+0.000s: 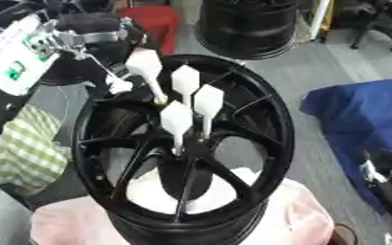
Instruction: Pull the pin out of the wheel hub.
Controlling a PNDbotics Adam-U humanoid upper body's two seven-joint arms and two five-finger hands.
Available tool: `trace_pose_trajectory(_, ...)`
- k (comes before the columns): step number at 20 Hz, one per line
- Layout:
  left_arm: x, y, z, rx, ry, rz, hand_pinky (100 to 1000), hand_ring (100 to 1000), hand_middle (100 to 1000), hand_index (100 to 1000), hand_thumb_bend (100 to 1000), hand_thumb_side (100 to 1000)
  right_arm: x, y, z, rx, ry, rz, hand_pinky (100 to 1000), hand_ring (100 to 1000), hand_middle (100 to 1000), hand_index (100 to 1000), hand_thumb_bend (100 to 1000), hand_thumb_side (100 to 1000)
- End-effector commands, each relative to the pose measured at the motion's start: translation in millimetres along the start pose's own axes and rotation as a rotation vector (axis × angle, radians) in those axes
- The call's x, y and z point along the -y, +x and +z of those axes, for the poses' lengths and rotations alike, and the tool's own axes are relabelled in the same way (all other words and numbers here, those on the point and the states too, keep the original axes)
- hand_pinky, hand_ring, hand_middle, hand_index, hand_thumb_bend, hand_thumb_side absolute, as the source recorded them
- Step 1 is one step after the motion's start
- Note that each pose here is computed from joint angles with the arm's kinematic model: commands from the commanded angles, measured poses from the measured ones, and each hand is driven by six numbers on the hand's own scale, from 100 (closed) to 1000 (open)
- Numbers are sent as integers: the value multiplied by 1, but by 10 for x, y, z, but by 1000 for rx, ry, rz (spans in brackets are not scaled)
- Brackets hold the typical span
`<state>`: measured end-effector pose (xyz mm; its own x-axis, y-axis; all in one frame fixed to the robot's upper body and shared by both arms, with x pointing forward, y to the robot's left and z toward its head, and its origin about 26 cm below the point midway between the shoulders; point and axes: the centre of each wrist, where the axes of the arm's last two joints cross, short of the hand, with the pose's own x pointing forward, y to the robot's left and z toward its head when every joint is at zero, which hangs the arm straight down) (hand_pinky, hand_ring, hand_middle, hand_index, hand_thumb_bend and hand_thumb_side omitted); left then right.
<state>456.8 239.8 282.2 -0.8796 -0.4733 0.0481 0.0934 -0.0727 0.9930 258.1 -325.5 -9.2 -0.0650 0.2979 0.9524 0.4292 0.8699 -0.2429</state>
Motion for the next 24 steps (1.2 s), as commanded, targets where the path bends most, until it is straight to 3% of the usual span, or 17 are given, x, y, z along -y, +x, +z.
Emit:
trace_pose_trajectory(1,-328,-109,515,115,-269,-245,702,414,294,531,100,186,85,38,-51,24,-13,20,509,570,668,748,510,490)
trace_pose_trajectory(3,-322,-205,876,14,-235,-207,703,416,297,537,100,175,89,38,-51,24,-17,21,509,570,668,748,510,490)
trace_pose_trajectory(6,-116,-394,1494,-192,-206,-109,704,426,309,551,100,156,99,37,-53,24,-25,20,509,570,668,748,510,490)
trace_pose_trajectory(7,-14,-448,1660,-252,-200,-74,702,431,313,557,747,100,100,37,-53,24,-27,20,509,570,668,748,510,490)
trace_pose_trajectory(8,131,-509,1828,-318,-196,-23,710,466,354,598,100,129,99,38,-54,24,-29,18,509,570,668,748,510,490)
trace_pose_trajectory(10,491,-608,2139,-442,-193,87,745,574,484,714,100,100,89,41,-54,24,-30,14,509,570,668,748,511,490)
trace_pose_trajectory(11,635,-632,2238,-490,-195,121,745,574,484,714,100,100,82,44,-55,25,-28,12,509,570,668,748,511,490)
trace_pose_trajectory(12,821,-650,2346,-546,-187,167,816,738,680,871,191,233,76,46,-56,25,-29,10,509,570,668,748,511,491)
trace_pose_trajectory(13,1013,-656,2432,-596,-165,213,828,758,713,887,231,292,72,47,-55,25,-29,7,509,570,668,748,511,491)
trace_pose_trajectory(14,1235,-654,2512,-643,-114,275,865,811,793,923,372,518,69,46,-53,23,-31,5,509,570,668,748,511,491)
trace_pose_trajectory(16,1604,-611,2635,-733,15,384,882,832,821,937,453,650,59,50,-53,23,-32,-1,509,570,668,748,511,491)
trace_pose_trajectory(19,2006,-489,2691,-834,245,514,889,845,835,942,474,741,48,58,-57,24,-35,-8,509,570,668,748,511,490)
trace_pose_trajectory(21,2232,-378,2693,-893,406,608,865,826,812,934,415,757,36,64,-59,24,-35,-13,509,570,668,748,512,489)
trace_pose_trajectory(24,2416,-199,2622,-929,591,715,828,794,770,916,254,657,20,70,-61,25,-34,-20,510,569,668,748,513,489)
